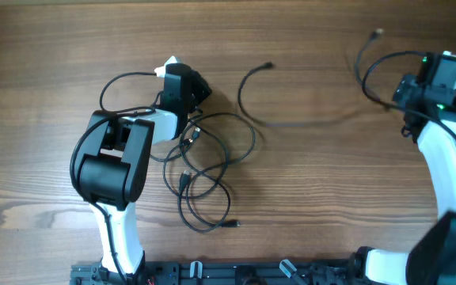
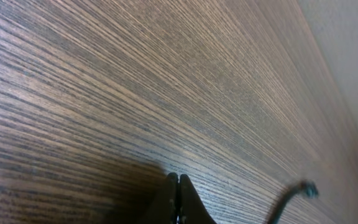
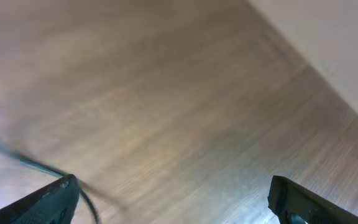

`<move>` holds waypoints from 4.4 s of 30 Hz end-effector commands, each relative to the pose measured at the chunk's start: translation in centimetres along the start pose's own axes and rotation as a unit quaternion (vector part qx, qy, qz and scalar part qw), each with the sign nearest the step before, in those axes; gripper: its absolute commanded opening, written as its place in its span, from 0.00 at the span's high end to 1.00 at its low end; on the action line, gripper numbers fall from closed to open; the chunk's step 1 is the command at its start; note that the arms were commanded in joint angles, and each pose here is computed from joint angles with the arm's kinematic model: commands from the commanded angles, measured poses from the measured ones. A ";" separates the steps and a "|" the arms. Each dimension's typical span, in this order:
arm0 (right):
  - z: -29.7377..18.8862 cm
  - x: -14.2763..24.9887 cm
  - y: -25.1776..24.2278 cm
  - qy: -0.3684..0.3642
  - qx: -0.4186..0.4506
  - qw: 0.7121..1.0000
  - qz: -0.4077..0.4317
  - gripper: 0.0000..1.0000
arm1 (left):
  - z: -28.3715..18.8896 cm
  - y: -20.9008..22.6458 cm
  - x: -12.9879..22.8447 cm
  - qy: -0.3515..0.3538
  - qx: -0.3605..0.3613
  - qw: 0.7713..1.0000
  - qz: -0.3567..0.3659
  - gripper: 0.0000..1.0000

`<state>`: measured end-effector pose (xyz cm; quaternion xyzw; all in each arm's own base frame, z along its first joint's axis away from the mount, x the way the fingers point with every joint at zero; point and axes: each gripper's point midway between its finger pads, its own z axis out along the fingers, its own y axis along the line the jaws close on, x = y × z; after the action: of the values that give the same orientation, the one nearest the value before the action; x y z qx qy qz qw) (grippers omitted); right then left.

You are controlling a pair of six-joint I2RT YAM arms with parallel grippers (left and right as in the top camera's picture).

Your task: Untangle cables

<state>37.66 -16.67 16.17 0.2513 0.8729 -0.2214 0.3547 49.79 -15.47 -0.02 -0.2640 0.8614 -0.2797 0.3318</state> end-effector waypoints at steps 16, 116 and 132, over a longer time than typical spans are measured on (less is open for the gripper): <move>1.7 1.9 8.6 0.019 -0.214 0.971 -0.106 0.00 | 0.0 3.0 1.3 0.017 -0.056 0.998 -0.004 0.96; 3.4 11.8 -4.5 0.274 -0.215 0.914 -0.208 0.00 | -0.3 4.4 3.3 0.047 -0.096 0.994 -0.001 0.33; 7.1 18.2 -3.1 0.257 -0.236 0.896 -0.276 0.01 | -0.3 4.7 3.0 0.038 -0.103 0.994 0.000 0.00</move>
<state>28.31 -18.26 0.40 -0.0331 0.9939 -0.0350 0.0995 49.70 -16.76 2.54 -0.2565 0.8680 -0.2706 0.3279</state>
